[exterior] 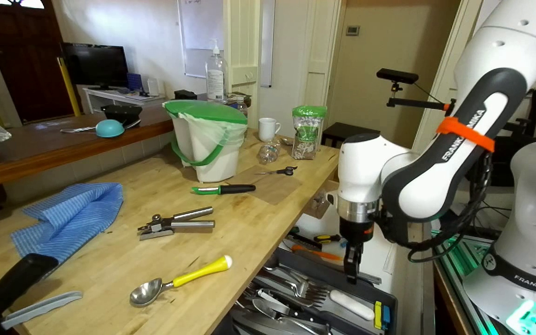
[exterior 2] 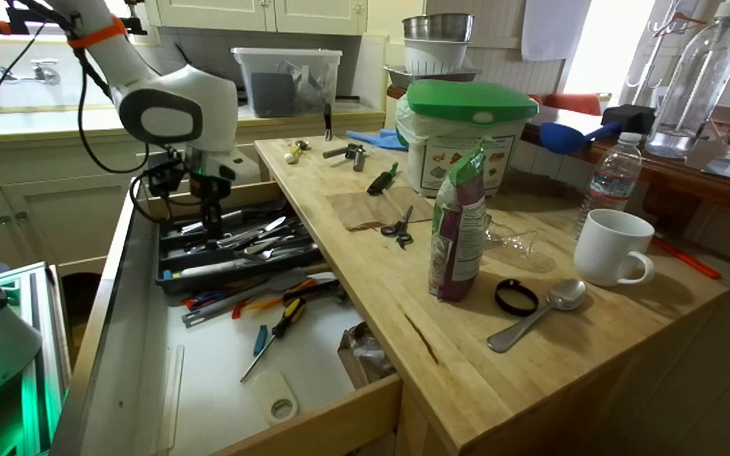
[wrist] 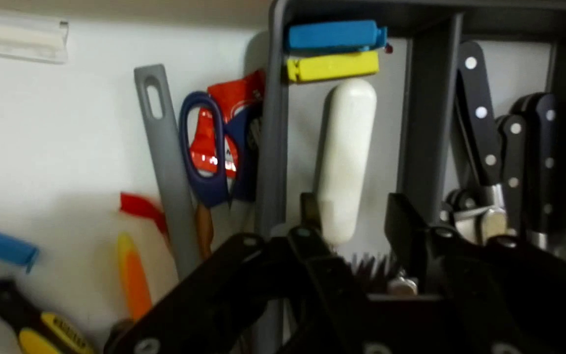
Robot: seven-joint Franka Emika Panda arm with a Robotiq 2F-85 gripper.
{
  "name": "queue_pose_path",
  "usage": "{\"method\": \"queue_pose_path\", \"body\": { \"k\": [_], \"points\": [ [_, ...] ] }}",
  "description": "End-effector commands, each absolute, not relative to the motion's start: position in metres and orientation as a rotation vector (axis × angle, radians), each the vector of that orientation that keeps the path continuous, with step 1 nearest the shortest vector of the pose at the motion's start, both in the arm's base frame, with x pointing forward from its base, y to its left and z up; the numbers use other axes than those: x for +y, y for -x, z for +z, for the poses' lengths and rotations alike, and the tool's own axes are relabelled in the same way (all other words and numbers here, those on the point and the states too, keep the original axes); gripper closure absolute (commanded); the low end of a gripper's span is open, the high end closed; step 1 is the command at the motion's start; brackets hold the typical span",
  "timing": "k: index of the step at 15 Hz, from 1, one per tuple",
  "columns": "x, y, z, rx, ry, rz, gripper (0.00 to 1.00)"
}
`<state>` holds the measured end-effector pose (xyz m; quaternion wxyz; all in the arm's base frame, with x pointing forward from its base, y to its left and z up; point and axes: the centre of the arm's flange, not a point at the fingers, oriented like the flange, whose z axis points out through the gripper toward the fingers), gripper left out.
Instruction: Put the white and silver peeler inside the open drawer.
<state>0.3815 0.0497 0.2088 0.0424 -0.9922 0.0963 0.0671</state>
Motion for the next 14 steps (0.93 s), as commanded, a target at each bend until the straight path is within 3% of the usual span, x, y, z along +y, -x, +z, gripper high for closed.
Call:
{"method": "queue_pose_path", "body": {
  "k": [1,5,8,9,14],
  "points": [
    [0.067,-0.379,0.303,0.070,3.094,0.041,0.26],
    [0.074,-0.375,0.396,-0.149,3.190,-0.225,0.00],
    [0.075,-0.365,0.472,-0.256,3.217,-0.485,0.00],
    [0.076,-0.382,0.426,-0.179,3.198,-0.373,0.00],
    [0.076,-0.365,0.473,-0.224,3.202,-0.522,0.00]
  ]
}}
